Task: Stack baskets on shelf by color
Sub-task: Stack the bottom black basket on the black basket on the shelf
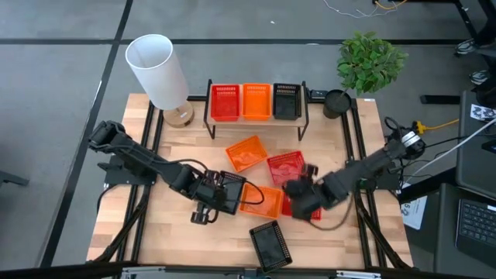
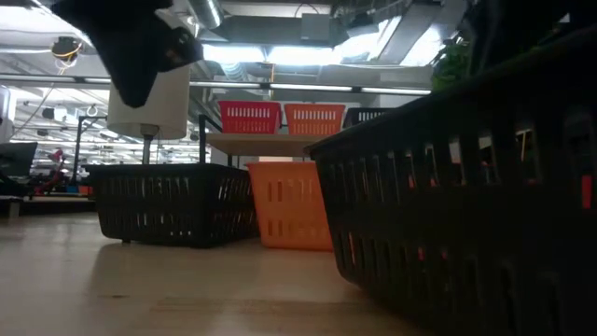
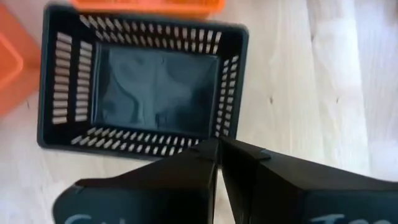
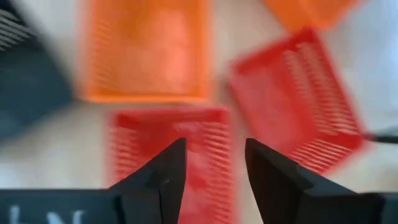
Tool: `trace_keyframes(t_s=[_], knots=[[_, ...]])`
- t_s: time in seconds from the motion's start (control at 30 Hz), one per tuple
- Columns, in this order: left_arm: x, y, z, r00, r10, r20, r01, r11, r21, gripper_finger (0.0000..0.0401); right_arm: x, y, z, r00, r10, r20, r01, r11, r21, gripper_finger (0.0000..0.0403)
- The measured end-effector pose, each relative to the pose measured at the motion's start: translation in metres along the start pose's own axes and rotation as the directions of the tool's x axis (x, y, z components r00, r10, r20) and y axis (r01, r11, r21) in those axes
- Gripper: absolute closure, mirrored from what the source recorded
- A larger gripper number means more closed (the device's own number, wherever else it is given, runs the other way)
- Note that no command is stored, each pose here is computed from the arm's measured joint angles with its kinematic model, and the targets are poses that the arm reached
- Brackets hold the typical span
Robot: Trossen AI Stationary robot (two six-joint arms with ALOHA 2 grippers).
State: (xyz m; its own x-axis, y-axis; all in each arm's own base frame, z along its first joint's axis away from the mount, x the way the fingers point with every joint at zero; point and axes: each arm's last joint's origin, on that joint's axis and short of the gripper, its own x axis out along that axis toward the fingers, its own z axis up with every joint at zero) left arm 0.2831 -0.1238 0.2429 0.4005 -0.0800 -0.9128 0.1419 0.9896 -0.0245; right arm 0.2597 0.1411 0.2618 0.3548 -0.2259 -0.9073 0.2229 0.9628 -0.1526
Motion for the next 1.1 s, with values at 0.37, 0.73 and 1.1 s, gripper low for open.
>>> trace_keyframes(t_s=[0.37,0.73,1.1], knots=[[0.003,0.005,0.004,0.992,0.117,0.056,-0.115,0.993,-0.035,0.039,0.027,0.112,-0.02,0.885,0.457,0.083,-0.393,0.832,-0.391,0.024],[0.003,0.008,0.005,0.99,0.127,0.056,-0.124,0.991,-0.048,0.039,0.03,0.174,-0.025,0.852,0.521,0.043,-0.426,0.74,-0.52,0.024],[0.003,0.008,0.005,0.99,0.125,0.064,-0.122,0.991,-0.051,0.039,0.058,0.188,-0.037,0.912,0.41,-0.023,-0.383,0.828,-0.408,0.0248]])
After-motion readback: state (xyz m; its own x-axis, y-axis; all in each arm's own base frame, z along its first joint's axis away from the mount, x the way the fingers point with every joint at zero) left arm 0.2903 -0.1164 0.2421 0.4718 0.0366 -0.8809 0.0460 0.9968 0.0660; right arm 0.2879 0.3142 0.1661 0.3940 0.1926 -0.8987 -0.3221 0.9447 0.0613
